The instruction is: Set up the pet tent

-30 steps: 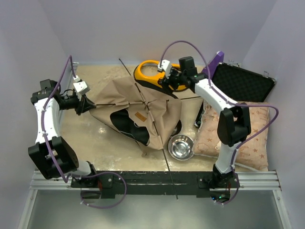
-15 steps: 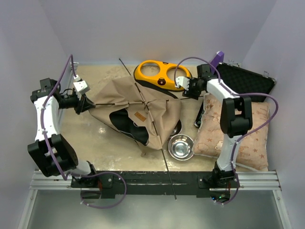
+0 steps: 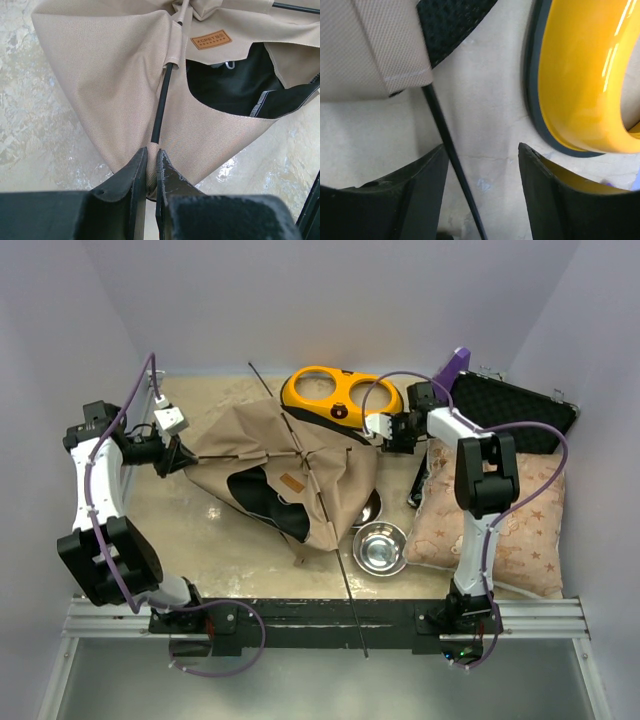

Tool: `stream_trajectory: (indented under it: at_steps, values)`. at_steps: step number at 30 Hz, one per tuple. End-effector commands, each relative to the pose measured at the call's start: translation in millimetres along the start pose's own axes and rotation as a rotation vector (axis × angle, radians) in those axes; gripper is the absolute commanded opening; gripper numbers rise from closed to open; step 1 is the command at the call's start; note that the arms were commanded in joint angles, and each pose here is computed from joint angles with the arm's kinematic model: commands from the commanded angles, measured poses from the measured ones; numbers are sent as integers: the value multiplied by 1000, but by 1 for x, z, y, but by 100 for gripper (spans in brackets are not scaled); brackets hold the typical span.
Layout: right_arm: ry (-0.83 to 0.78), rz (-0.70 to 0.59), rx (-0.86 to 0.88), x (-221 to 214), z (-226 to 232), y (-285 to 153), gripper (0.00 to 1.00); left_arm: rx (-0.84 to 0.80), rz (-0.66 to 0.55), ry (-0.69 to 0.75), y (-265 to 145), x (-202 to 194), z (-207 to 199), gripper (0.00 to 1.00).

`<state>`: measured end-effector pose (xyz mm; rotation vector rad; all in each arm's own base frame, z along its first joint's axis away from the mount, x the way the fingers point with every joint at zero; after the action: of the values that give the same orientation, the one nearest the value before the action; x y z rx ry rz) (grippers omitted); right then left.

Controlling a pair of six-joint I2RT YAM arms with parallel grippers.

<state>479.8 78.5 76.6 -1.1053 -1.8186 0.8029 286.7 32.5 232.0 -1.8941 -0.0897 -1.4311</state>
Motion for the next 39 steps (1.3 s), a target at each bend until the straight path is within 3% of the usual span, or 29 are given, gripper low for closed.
stream_trajectory:
  at_steps: [1,6,12,13,16,31,39]
  values:
    - [-58,-9,16,-6,1,-15,60,39,-4,94,-7,9,13,0]
    - [-47,10,5,-9,2,-1,45,31,5,88,-5,5,15,0]
    - [-47,-24,9,6,8,18,3,19,25,97,1,4,16,0]
    - [-51,-28,1,10,7,20,0,11,39,100,3,2,15,0]
    - [-47,-50,-11,18,10,24,0,-3,74,124,12,-2,12,0]
    - [-67,-117,-3,35,12,24,0,14,182,107,27,-30,26,30]
    - [-69,-142,-7,43,7,21,0,-39,199,133,62,-25,21,36]
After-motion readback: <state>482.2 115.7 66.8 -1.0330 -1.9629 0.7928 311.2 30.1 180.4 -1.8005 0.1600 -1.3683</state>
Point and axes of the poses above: each gripper's point midway between its finger pads, its own y axis out along the fingers, its own z axis along the line the jaws close on, x = y × z, the point moved 5 cm from there along -y, back along the fingers, and after that the axes turned 6 degrees about -y, right-handed, at the moved point
